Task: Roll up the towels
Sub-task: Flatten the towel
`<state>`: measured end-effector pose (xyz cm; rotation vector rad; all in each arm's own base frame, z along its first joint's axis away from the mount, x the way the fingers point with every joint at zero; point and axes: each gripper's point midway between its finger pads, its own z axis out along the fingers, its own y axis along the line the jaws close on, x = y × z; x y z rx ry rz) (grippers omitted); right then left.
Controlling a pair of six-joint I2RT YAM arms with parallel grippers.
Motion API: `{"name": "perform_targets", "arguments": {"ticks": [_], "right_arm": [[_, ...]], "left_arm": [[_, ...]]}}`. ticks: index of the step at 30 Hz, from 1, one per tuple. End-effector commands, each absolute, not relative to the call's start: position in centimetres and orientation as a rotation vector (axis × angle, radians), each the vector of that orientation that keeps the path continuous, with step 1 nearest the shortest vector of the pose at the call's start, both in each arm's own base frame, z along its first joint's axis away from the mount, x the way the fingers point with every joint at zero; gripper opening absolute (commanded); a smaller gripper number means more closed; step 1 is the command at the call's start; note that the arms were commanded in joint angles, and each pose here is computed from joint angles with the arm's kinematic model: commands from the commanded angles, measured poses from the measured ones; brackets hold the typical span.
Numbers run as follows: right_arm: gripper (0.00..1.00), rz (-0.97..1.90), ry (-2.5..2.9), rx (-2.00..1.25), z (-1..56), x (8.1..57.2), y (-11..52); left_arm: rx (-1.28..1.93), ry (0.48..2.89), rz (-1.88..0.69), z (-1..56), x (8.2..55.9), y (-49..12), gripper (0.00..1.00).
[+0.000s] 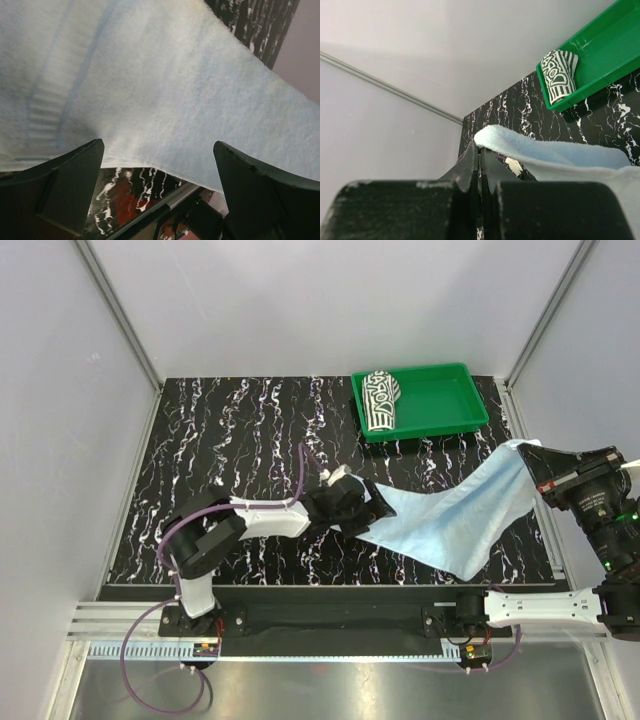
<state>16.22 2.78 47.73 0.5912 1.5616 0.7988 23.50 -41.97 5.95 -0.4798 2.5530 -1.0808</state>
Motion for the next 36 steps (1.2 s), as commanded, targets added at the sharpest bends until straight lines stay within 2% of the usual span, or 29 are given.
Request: {"name": "perform_targets", "arguments": {"ticks": [1,5,7,10,12,18,25,30,33,36], "right_arm": [[0.0,0.795,1.516,0.638,48.9,16.5,1.8],[0.0,0.78,1.505,0.626,49.7,16.6,2.0],[0.0,0.765,1.502,0.62,50.1,16.7,1.9],[0.0,0.759,1.499,0.618,50.5,16.7,1.8],[0.0,0.753,1.5,0.609,50.8,16.7,1.9],[0.0,0.751,1.5,0.604,50.9,16.8,2.2],[0.0,0.755,1.501,0.597,51.1,16.7,2.2],[0.0,0.756,1.5,0.6,51.2,16.7,1.9],[0.0,0.767,1.497,0.603,51.3,16.6,1.7],[0.0,0.769,1.497,0.606,51.2,16.6,1.5]], "left_arm": [[-0.436,2.452,-1.175,10.0,23.4,-44.4,0.99],[-0.336,2.378,-1.108,11.9,23.5,-43.8,0.99],[-0.245,2.239,-1.161,14.8,23.7,-44.0,0.99],[-0.047,2.069,-1.107,17.3,23.7,-43.2,0.99],[0.046,2.031,-1.018,17.6,23.8,-42.4,0.99],[0.357,1.882,-1.102,18.9,21.3,-43.9,0.99],[0.669,1.796,-1.044,17.8,20.5,-45.7,0.99],[0.782,1.769,-1.055,17.6,19.8,-47.0,0.98],[0.836,1.818,-1.008,15.0,20.0,-47.4,0.9],[0.854,1.864,-0.931,12.7,20.9,-47.8,0.89]]}}
